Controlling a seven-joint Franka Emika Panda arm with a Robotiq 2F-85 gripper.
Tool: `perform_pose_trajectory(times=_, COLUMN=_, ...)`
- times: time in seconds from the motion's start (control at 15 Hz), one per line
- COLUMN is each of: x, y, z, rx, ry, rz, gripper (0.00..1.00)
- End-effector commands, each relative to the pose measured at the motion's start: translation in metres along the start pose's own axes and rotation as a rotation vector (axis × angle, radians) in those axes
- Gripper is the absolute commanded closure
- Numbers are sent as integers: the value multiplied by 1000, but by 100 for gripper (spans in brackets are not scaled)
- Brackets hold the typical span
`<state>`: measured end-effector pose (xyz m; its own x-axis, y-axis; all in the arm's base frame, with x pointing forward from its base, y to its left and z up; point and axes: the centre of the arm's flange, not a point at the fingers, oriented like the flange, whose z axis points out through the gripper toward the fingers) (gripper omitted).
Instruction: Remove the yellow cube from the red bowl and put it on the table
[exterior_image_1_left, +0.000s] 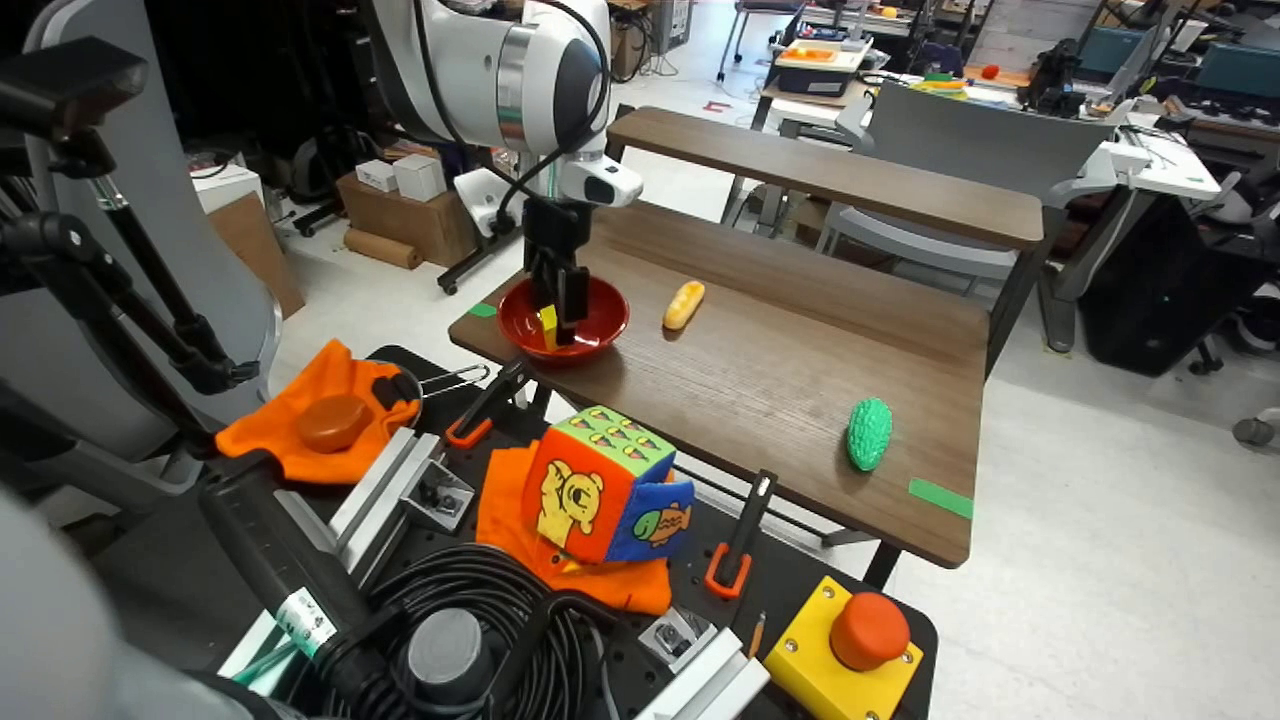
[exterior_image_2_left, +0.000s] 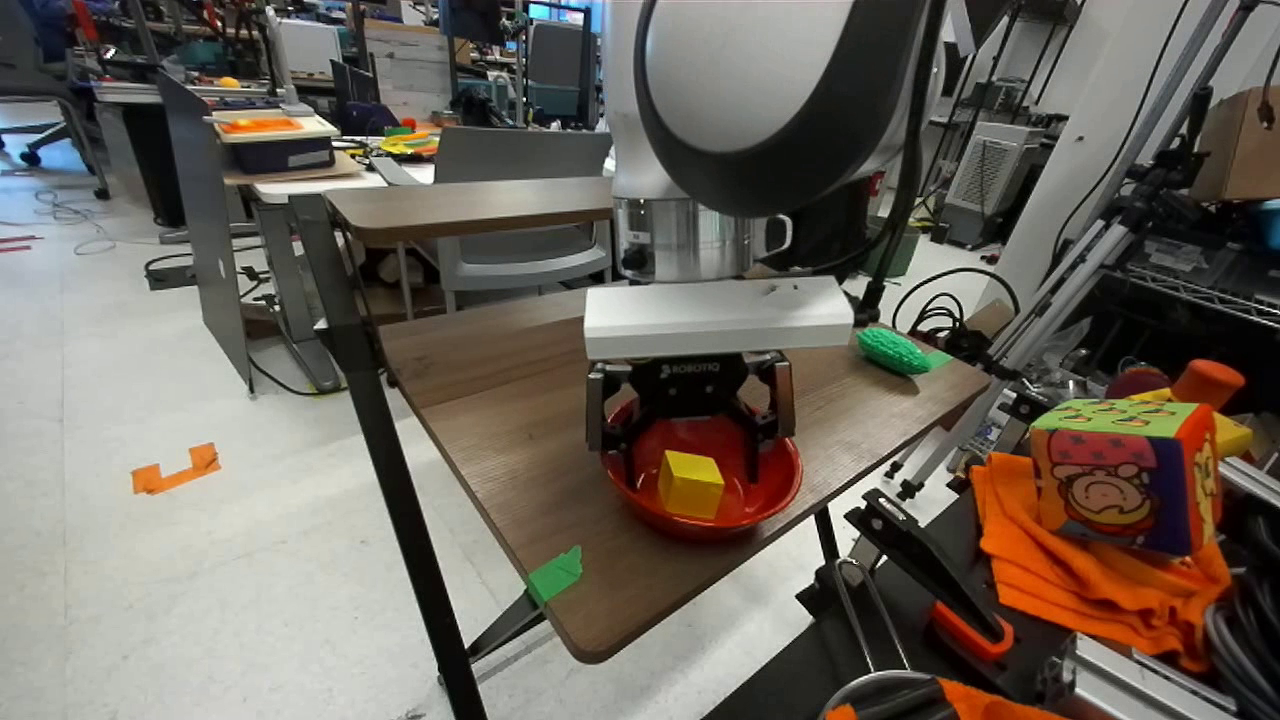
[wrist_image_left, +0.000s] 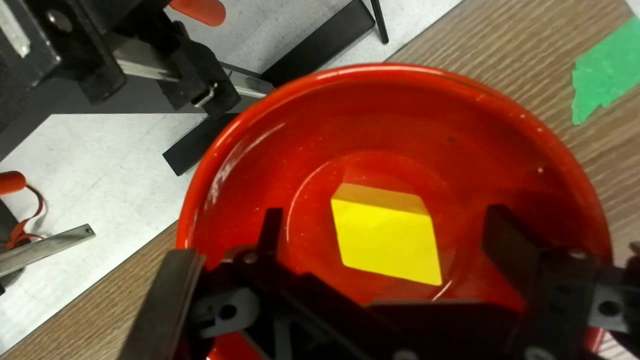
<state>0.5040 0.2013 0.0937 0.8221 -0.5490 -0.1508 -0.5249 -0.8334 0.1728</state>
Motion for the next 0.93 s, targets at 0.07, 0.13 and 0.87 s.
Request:
perform_pose_trajectory(times=0.07, x=2, y=-10, z=2, rx=-31, ry=-13, rz=8, gripper=28)
perform_pose_trajectory(times=0.13, x=1, y=-9, z=-1, rx=-24, ry=-13, rz=7, gripper=34)
perform_pose_trajectory(times=0.87, x=-38, y=17, z=-106, rx=102, ry=60, rz=-180, gripper=83)
